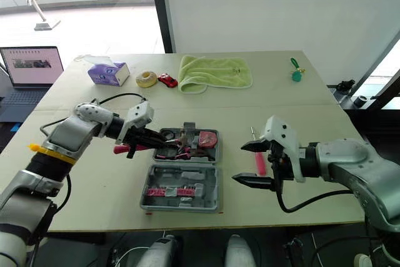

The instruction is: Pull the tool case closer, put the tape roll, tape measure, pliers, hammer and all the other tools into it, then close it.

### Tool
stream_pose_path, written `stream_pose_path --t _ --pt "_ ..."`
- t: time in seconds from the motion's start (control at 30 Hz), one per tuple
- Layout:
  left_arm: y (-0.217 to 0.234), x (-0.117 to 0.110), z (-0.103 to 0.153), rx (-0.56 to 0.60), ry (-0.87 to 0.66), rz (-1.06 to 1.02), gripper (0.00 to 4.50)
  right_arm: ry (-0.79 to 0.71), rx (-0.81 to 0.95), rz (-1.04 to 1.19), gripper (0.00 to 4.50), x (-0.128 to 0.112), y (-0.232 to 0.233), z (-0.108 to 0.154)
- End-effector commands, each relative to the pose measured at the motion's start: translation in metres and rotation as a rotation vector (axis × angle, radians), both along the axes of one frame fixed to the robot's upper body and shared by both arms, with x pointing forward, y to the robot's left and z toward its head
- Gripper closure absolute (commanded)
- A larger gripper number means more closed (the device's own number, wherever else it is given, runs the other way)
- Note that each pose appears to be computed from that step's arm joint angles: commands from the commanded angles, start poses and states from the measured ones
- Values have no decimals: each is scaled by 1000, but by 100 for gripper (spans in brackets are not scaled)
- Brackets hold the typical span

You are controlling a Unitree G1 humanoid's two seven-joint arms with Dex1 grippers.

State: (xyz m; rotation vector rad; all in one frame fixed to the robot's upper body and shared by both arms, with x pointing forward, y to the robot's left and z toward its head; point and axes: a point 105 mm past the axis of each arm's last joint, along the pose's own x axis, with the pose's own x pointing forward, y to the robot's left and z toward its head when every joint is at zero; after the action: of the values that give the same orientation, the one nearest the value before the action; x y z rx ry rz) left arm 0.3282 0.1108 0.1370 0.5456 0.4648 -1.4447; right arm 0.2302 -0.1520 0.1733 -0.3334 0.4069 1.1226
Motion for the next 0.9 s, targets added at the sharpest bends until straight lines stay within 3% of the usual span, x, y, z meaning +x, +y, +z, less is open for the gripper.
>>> stream_pose_path --t 0.03,0.27,0.53,0.9 --pt "-19 -15 2 65 -51 -118 429 -50 12 2 0 -7 7 9" --pt "-36 -27 -23 152 -86 -131 429 -40 18 -7 0 -8 13 7" --pt "-55 -30 -33 103 -40 -70 429 -40 20 4 0 -1 14 11" --pt "-64 -43 -50 129 -7 -77 429 -12 -13 11 0 2 11 6"
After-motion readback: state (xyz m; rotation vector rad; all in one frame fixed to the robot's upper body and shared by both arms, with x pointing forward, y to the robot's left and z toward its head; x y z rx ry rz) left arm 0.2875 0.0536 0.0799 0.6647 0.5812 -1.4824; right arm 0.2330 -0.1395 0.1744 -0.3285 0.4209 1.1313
